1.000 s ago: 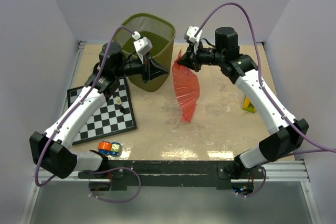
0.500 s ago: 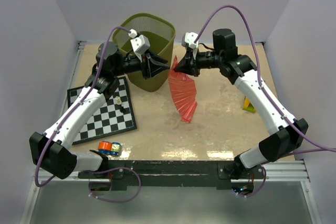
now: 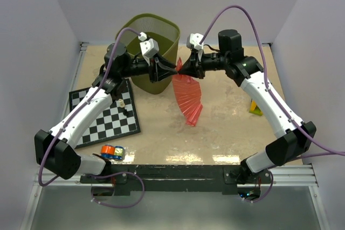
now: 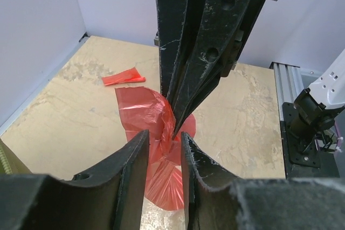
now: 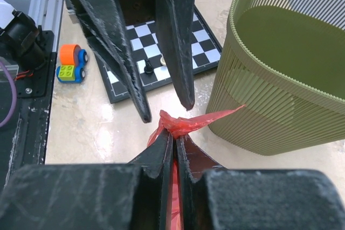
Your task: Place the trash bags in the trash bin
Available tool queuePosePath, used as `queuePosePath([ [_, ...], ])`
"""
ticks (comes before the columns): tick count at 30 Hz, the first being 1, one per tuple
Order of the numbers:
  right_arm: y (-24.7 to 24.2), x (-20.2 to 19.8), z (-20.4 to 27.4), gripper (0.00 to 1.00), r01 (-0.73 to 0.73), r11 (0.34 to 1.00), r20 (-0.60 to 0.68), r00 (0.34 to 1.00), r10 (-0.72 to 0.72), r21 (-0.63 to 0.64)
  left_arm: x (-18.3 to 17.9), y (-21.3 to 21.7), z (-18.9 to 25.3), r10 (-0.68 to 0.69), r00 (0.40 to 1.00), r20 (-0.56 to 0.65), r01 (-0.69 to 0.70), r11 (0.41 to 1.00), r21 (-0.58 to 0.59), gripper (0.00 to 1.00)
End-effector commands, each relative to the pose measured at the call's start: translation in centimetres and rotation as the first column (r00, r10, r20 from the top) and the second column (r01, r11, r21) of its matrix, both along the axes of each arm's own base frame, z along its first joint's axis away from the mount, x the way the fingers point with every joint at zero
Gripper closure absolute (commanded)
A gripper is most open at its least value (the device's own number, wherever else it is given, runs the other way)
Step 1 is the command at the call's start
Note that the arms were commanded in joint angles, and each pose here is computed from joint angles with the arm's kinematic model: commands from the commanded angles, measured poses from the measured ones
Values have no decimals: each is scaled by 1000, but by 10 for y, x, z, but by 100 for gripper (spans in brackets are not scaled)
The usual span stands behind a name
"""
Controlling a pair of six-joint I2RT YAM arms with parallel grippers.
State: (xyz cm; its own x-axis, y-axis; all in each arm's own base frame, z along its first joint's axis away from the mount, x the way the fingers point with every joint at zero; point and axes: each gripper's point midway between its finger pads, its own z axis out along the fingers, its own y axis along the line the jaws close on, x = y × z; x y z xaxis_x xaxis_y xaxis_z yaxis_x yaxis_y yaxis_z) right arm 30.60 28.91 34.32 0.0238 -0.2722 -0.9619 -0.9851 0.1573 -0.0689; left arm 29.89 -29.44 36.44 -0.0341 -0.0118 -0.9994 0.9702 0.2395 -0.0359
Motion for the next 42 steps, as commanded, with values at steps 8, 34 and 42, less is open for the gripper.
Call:
queuePosePath([
  [8,4,-5,13,93,-35,999,26,999,34,27,0,-7,15,-32,997,77,34,999,-21,100],
  [34,-38,31,13,99,172,983,-31,985,-171,58,9,8,10,118,991,57,-118,993,0,100],
  [42,-38,14,5,100,114,992,-23,993,-113,48,17,4,18,124,990,64,-123,992,-16,62],
])
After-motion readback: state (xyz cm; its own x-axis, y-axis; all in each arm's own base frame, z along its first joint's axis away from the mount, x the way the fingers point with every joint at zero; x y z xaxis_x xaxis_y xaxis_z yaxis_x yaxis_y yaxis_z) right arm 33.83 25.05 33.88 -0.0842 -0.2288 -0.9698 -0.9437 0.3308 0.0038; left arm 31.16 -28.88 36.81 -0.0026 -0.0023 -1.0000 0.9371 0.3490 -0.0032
